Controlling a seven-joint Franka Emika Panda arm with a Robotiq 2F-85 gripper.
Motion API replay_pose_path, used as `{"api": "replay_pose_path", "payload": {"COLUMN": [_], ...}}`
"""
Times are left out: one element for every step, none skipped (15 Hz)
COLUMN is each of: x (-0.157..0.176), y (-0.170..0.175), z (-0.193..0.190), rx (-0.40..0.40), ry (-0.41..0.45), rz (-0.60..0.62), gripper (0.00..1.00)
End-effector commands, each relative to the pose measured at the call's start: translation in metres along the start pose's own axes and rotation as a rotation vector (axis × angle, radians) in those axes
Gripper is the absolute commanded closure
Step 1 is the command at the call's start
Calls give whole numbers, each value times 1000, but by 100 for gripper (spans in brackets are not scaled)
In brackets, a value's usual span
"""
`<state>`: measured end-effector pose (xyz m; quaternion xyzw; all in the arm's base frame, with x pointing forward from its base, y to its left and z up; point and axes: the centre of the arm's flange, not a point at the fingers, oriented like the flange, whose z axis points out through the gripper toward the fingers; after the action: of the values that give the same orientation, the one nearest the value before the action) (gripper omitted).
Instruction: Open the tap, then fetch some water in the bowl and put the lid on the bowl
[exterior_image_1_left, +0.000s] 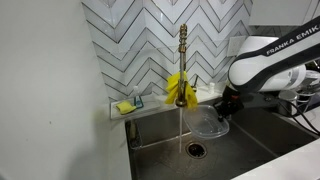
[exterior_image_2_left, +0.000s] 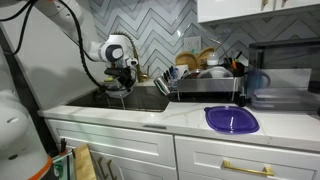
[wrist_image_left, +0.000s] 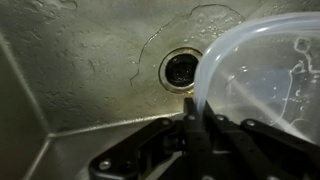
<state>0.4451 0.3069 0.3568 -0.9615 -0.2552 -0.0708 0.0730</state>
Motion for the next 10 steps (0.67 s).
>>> {"api": "replay_pose_path", "payload": {"x": [13, 15, 16, 18, 20, 20, 15, 11, 6, 0], "y": [-10, -11, -12, -13, -14, -14, -10, -4, 2, 11], "z": [7, 7, 8, 8, 9, 10, 9, 7, 3, -4], "rx": [20, 22, 30, 37, 43, 35, 3, -9, -22, -35], "ry": [22, 23, 22, 24, 24, 14, -1, -17, -29, -58], "rz": [58, 66, 76, 85, 94, 89, 55, 31, 8, -18], "gripper": [98, 98, 98, 98, 98, 98, 98, 98, 98, 98]}}
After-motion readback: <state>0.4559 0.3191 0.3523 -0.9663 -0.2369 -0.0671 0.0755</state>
